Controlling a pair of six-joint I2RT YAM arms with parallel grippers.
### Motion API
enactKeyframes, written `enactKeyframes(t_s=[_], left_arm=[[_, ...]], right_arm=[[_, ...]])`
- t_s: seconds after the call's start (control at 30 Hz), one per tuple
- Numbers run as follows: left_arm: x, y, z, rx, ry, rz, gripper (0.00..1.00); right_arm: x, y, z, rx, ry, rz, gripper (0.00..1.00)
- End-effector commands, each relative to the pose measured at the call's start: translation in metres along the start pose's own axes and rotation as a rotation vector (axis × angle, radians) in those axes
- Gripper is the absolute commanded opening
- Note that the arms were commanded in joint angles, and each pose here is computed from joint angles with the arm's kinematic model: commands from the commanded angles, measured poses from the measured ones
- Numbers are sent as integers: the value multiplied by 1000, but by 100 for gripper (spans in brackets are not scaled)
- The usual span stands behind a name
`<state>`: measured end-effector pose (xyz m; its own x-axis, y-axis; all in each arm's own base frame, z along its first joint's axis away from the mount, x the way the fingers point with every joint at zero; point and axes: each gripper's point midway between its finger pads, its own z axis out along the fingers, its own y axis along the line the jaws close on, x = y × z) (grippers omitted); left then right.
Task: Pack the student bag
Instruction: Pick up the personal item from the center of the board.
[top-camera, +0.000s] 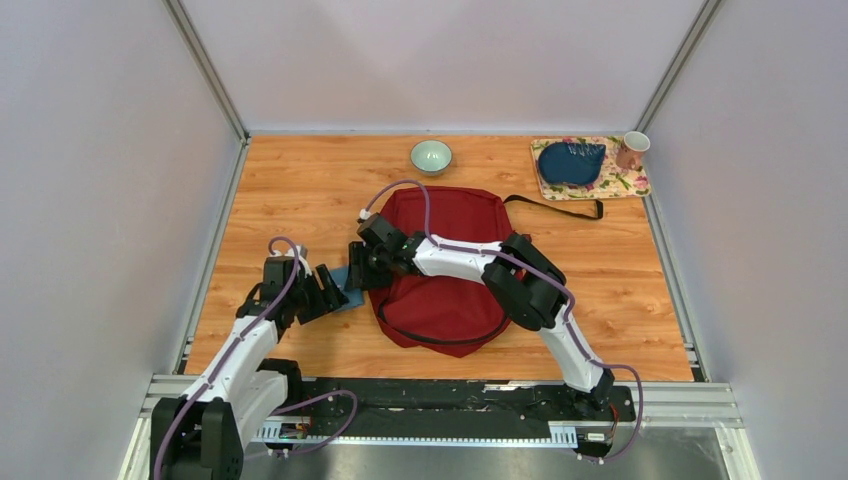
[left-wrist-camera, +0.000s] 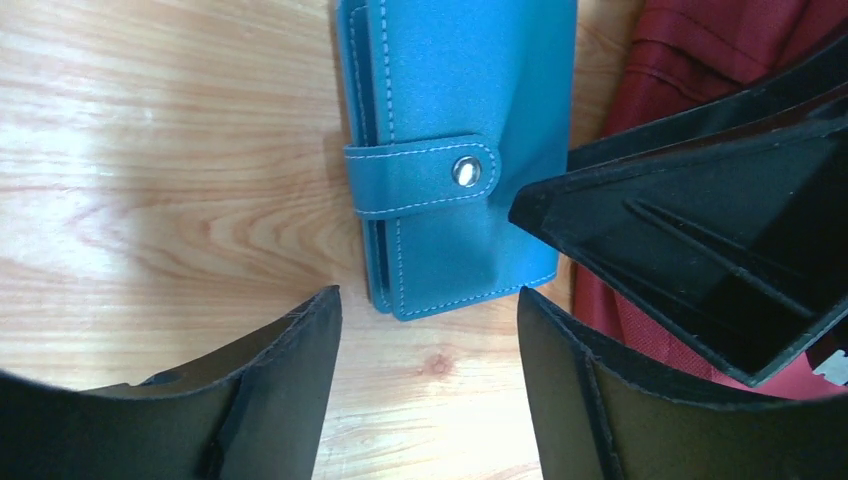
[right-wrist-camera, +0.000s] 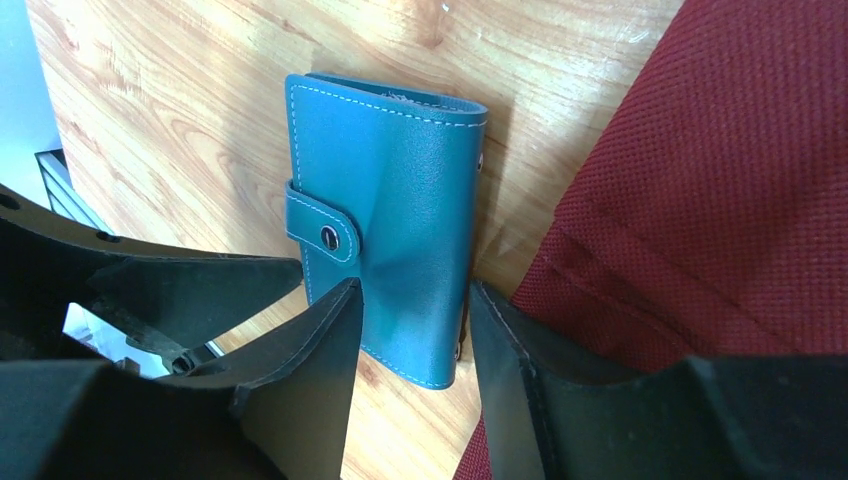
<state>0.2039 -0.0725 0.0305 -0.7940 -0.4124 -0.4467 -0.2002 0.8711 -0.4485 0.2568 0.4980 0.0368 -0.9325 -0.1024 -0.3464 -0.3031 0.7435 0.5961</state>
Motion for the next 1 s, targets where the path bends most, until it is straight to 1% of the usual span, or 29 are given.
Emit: enactKeyframes(t_s=[0.0,0.03,0.23,0.27,0.3,0.33,0.37,0.43,0.47,0.5,0.53,0.57,0.6,0.7,0.73,0.87,0.97], left_arm=[[-3,-10,9,79,-22,-32,71],[-5,-13,10,95,-35,-33,69],[2,-14,14,120,-22,-45,52],[4,-12,14,115,-20,-45,48],[5,-11,14,111,-15,-47,42],[6,-10,14,107,-18,-47,38],[7,-9,14,104,-16,-45,36],[8,-8,13,99,-17,-42,29],[8,-6,13,94,-18,-41,26],[8,-6,13,93,-20,-40,21],[7,-6,12,93,-29,-39,19],[7,-6,12,93,-28,-38,16],[7,-6,11,94,-30,-37,10],[8,-6,11,93,-28,-38,0],[8,-6,12,93,-26,-40,0],[10,-6,12,94,-17,-43,0],[10,-7,12,103,-17,-42,0]], right_arm=[[8,-7,10,-8,26,29,49],[9,-7,10,-11,32,31,48],[11,-3,9,-30,39,46,40],[9,-1,8,-40,33,43,37],[11,0,7,-47,39,46,35],[11,1,7,-51,39,51,34],[11,3,6,-56,38,50,29],[10,7,4,-76,40,49,23],[10,9,3,-83,37,50,17],[9,13,1,-101,38,50,13],[10,13,0,-106,40,50,12],[8,17,-1,-124,34,47,11],[8,21,-4,-139,35,47,12],[7,29,-10,-175,30,44,16],[9,29,-11,-184,33,43,21],[11,41,-16,-251,48,29,33],[13,42,-18,-254,50,30,34]])
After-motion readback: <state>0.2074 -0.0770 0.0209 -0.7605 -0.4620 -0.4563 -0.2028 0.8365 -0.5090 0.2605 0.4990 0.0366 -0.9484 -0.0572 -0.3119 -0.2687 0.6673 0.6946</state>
